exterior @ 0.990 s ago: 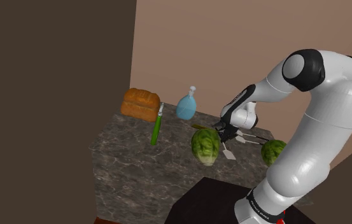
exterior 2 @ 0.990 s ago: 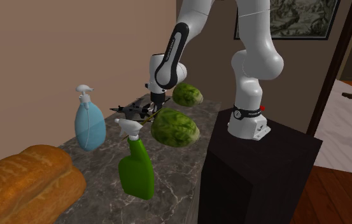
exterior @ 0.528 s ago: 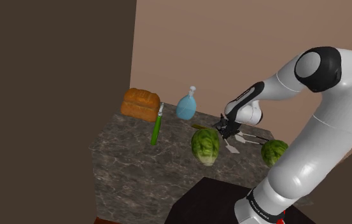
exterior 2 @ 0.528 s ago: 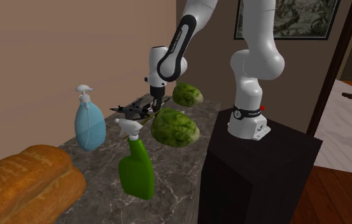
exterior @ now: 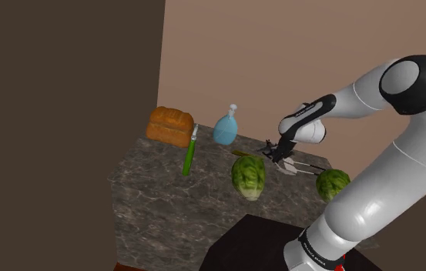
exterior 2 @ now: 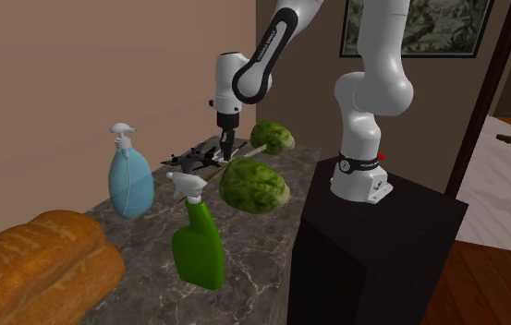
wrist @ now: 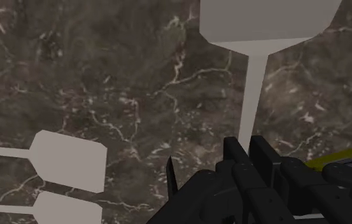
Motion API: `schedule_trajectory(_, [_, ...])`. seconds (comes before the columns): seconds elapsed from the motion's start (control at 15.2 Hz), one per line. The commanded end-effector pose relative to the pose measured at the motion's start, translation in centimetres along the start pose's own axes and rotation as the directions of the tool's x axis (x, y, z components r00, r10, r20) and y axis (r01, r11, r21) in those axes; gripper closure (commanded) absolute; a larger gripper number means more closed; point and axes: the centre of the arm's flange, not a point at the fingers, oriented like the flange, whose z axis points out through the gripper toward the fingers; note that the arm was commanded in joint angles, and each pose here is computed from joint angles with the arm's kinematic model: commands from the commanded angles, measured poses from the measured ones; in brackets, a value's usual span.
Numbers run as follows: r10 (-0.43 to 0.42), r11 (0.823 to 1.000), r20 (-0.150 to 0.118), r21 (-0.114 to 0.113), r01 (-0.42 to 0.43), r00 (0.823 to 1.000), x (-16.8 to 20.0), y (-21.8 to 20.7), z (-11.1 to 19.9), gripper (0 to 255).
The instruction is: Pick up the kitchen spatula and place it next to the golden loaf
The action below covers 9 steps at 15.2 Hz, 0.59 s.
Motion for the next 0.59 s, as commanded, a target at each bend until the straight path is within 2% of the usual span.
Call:
schedule_trajectory(0.0, [0.000,1.000,0.000,-0.001,0.000,1.000,0.0,0.0,-1.1,255])
schedule_trajectory(0.53, [0.000,1.000,0.000,-0.001,0.000,1.000,0.3,0.0,-5.3,255])
